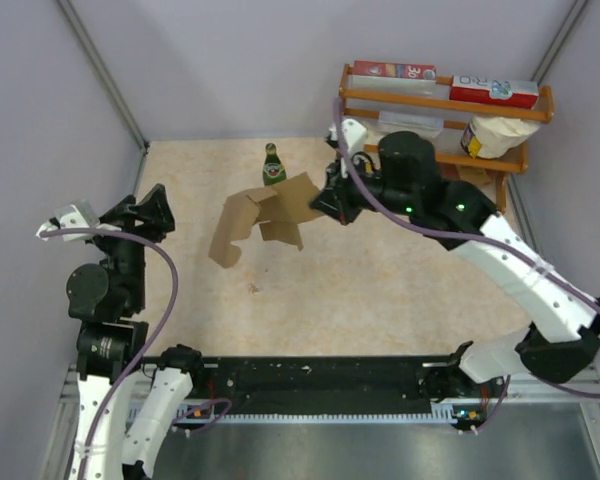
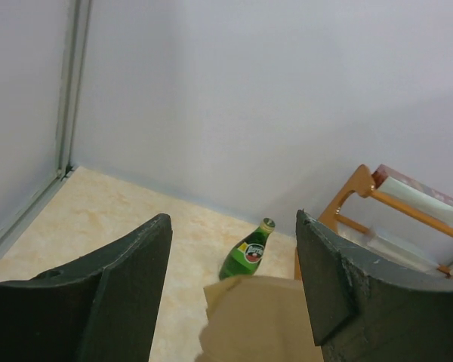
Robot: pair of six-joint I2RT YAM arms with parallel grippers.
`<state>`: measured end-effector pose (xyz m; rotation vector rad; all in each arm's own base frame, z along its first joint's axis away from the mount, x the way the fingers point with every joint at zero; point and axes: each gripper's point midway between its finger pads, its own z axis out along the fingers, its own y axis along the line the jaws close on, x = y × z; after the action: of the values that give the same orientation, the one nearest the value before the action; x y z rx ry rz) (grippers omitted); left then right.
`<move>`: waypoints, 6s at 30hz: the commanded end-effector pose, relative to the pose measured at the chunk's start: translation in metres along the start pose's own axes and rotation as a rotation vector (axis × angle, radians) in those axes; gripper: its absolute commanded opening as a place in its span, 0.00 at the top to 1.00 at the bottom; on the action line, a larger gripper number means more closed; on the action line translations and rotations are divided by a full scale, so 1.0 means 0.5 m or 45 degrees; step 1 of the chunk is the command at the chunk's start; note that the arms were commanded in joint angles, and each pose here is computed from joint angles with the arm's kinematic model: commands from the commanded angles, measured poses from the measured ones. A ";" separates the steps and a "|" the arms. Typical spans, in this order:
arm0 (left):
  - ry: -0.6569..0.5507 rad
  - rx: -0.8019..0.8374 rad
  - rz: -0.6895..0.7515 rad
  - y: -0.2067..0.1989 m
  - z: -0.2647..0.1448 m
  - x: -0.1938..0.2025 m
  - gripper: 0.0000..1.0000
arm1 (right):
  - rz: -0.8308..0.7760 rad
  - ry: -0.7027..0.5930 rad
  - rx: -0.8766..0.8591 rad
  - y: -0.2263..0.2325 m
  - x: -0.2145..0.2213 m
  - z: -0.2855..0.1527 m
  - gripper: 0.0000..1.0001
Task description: Fold the paper box
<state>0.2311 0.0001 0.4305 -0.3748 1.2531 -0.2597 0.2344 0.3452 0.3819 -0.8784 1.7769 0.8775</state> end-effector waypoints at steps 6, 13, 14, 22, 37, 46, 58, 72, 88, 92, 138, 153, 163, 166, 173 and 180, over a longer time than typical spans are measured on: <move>0.026 0.342 0.072 -0.114 0.001 -0.047 0.28 | 0.074 0.444 0.124 0.006 0.116 -0.272 1.00; 0.165 0.753 0.119 -0.222 -0.016 -0.009 0.27 | 0.260 0.598 -0.197 0.106 0.196 -0.299 1.00; 0.175 0.815 0.127 -0.235 -0.021 -0.005 0.27 | 0.279 0.610 -0.269 0.124 0.205 -0.298 1.00; 0.351 1.613 0.049 -0.373 -0.124 0.034 0.22 | 0.365 0.644 -0.372 0.147 0.252 -0.289 1.00; 0.698 2.154 -0.063 -0.427 -0.302 0.171 0.08 | 0.320 0.592 -0.344 0.135 0.233 -0.277 1.00; 0.836 2.043 0.004 -0.469 -0.290 0.271 0.11 | 0.316 0.565 -0.360 0.139 0.221 -0.276 1.00; 0.971 2.144 -0.006 -0.528 -0.335 0.340 0.27 | 0.301 0.564 -0.359 0.137 0.224 -0.273 1.00; 1.083 2.212 -0.038 -0.549 -0.368 0.377 0.64 | 0.273 0.546 -0.322 0.127 0.227 -0.276 0.98; 1.116 2.314 -0.171 -0.554 -0.395 0.367 1.00 | 0.208 0.476 -0.140 0.080 0.214 -0.273 0.76; 1.107 2.266 -0.164 -0.559 -0.383 0.373 1.00 | 0.178 0.401 -0.058 0.064 0.186 -0.286 0.49; 1.078 0.945 -0.636 -0.338 -0.007 0.620 0.83 | 0.154 -0.165 0.402 -0.033 0.079 -0.391 0.29; 1.145 0.586 -0.054 -0.194 0.013 0.676 0.78 | 0.179 -0.159 0.390 -0.033 0.089 -0.379 0.29; 1.238 0.398 -0.094 -0.170 -0.038 0.736 0.78 | 0.194 -0.167 0.408 -0.037 0.101 -0.384 0.28; 1.242 0.339 -0.139 -0.180 -0.053 0.757 0.79 | 0.196 -0.158 0.414 -0.040 0.105 -0.380 0.29; 1.213 0.192 -0.189 -0.225 -0.059 0.784 0.79 | 0.217 -0.140 0.429 -0.047 0.118 -0.369 0.28; 1.225 0.124 -0.303 -0.263 -0.056 0.812 0.86 | 0.226 -0.136 0.429 -0.050 0.120 -0.358 0.28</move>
<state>0.3162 -0.2695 0.1141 -0.1837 2.1570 -0.7060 0.1568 0.1655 0.3646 -0.4857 1.8994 0.6736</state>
